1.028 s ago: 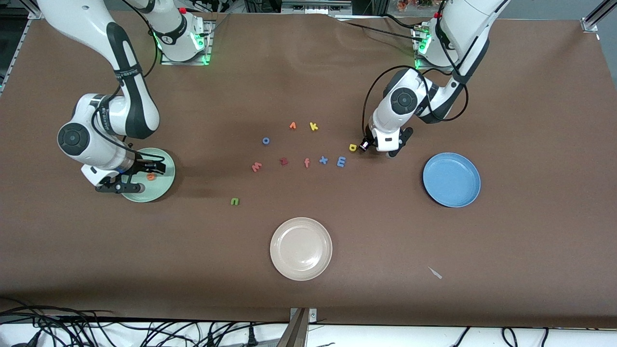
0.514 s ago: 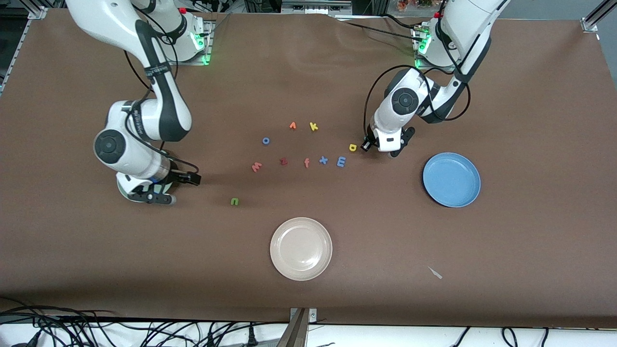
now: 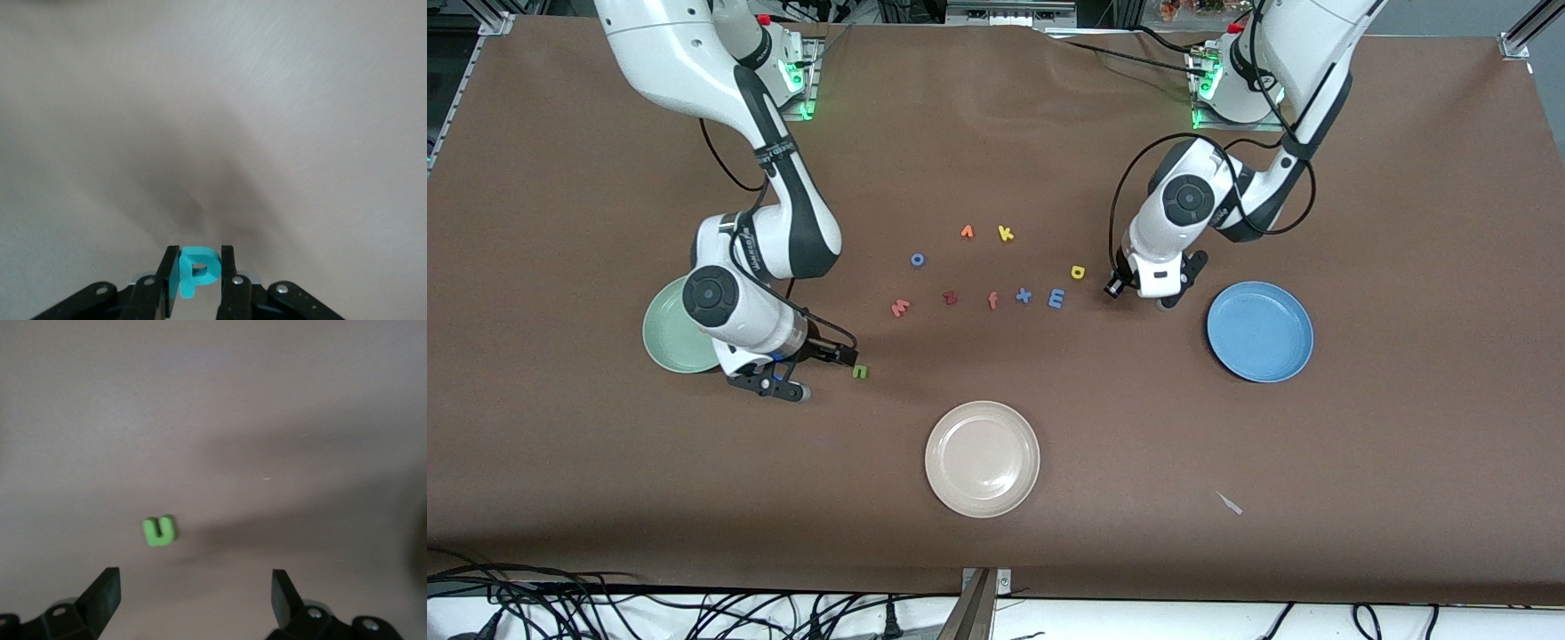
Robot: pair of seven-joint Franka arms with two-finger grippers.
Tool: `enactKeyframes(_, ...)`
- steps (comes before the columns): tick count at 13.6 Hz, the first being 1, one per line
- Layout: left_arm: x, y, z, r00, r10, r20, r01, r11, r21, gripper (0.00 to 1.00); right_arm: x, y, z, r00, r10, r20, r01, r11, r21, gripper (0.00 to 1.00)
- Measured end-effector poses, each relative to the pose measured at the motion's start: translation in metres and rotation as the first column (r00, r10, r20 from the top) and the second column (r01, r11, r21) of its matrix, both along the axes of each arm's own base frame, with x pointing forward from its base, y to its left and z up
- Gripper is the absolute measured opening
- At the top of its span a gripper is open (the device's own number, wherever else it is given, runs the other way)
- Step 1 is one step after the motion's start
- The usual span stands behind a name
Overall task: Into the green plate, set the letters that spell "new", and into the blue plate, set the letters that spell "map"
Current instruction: 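Carry the teal P to the blue plate while the right gripper grasps U, then drop the P on the blue plate while the right gripper places the U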
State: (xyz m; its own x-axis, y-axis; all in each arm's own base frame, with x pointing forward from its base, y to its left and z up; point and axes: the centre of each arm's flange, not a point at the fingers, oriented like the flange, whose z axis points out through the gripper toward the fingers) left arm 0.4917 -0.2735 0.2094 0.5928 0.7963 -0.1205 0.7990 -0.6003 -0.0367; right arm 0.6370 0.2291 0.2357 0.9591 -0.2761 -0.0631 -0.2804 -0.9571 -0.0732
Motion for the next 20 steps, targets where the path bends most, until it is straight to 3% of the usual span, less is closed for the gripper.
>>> enactKeyframes(3, 0.051, 0.027, 0.048, 0.998, -0.065, -0.016, 0.065, 0.998, 0.012, 0.29, 0.000, 0.021, -0.018, 0.999, -0.026, 0.021, 0.025, 1.000, 0.011, 1.00)
enactKeyframes(6, 0.086, 0.106, 0.061, 0.985, -0.173, -0.028, 0.173, 0.985, -0.008, 0.29, -0.002, 0.031, -0.036, 0.998, -0.041, 0.041, 0.041, 0.999, 0.004, 1.00)
enactKeyframes(11, 0.090, 0.214, 0.044, 0.925, -0.363, -0.111, 0.355, 0.931, -0.083, 0.29, -0.006, 0.037, -0.054, 0.998, -0.032, 0.048, 0.032, 0.999, -0.006, 0.95)
enactKeyframes(13, 0.085, 0.220, 0.023, 0.912, -0.385, -0.142, 0.371, 0.922, -0.114, 0.29, -0.008, 0.040, -0.057, 0.998, -0.027, 0.048, 0.027, 1.000, -0.007, 0.78)
enactKeyframes(15, 0.078, 0.216, -0.003, 0.900, -0.397, -0.179, 0.375, 0.915, -0.146, 0.31, -0.008, 0.040, -0.057, 0.999, -0.026, 0.048, 0.026, 1.000, -0.008, 0.71)
enactKeyframes(16, 0.076, 0.215, -0.013, 0.897, -0.400, -0.189, 0.374, 0.914, -0.157, 0.37, -0.007, 0.039, -0.057, 0.999, -0.025, 0.048, 0.026, 1.000, -0.009, 0.61)
enactKeyframes(17, 0.075, 0.215, -0.018, 0.896, -0.399, -0.194, 0.372, 0.914, -0.162, 0.47, -0.007, 0.038, -0.057, 0.999, -0.022, 0.049, 0.023, 1.000, -0.010, 0.61)
enactKeyframes(19, 0.079, 0.218, -0.013, 0.901, -0.393, -0.183, 0.368, 0.916, -0.158, 0.66, -0.006, 0.036, -0.057, 0.998, -0.022, 0.050, 0.023, 1.000, -0.012, 0.47)
enactKeyframes(20, 0.083, 0.218, -0.007, 0.904, -0.393, -0.170, 0.370, 0.916, -0.153, 0.77, -0.006, 0.036, -0.057, 0.999, -0.022, 0.050, 0.022, 1.000, -0.012, 0.47)
